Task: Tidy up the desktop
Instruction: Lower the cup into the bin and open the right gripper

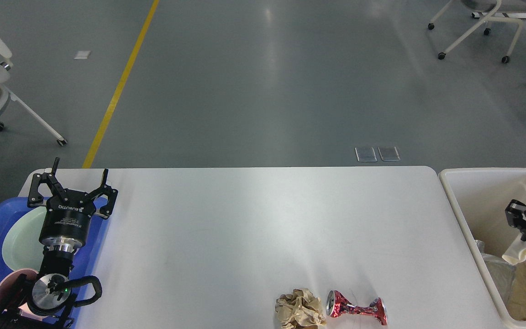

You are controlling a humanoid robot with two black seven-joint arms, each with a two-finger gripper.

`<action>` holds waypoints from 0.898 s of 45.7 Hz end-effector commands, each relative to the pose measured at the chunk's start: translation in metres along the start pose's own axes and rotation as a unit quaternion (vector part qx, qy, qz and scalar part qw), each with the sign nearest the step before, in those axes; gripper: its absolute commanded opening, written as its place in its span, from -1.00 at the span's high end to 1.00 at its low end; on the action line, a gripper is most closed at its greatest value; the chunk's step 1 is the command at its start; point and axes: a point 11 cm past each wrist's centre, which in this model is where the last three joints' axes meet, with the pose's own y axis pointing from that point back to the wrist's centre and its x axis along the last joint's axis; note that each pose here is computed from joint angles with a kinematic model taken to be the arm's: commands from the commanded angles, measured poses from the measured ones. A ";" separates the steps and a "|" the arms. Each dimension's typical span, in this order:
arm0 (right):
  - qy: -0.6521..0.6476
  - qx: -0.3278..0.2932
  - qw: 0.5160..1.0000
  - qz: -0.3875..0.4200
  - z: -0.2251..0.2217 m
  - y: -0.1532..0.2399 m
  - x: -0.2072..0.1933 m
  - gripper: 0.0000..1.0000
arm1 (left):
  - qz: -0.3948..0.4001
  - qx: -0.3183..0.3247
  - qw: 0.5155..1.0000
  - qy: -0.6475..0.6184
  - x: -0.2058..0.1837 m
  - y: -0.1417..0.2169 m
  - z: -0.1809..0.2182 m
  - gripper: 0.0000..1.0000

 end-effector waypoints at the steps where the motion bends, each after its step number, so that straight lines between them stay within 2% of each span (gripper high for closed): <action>1: -0.020 -0.023 0.999 0.021 0.021 -0.039 0.007 1.00 | 0.000 0.000 1.000 0.000 0.000 0.000 0.000 -0.93; 6: -0.043 -0.040 0.997 0.047 0.035 -0.074 0.009 1.00 | 0.000 0.000 1.000 0.000 0.000 0.000 0.000 -0.93; 10: -0.058 -0.048 0.995 0.067 0.038 -0.108 -0.005 1.00 | 0.000 0.000 1.000 0.000 0.000 0.000 0.000 -0.93; 16: -0.066 -0.061 0.991 0.100 0.045 -0.134 -0.015 1.00 | 0.000 0.000 1.000 0.000 0.000 0.000 0.000 -0.93; 22: -0.048 -0.070 0.987 0.134 0.037 -0.163 -0.046 1.00 | 0.000 0.000 1.000 0.000 0.000 0.000 0.000 -0.93; 30: -0.042 -0.071 0.979 0.185 0.030 -0.178 -0.069 1.00 | 0.000 0.000 1.000 0.000 0.000 0.000 0.000 -0.93; 41: -0.040 -0.067 0.979 0.187 0.025 -0.182 -0.079 1.00 | 0.000 0.000 1.000 0.000 0.000 0.000 0.000 -0.93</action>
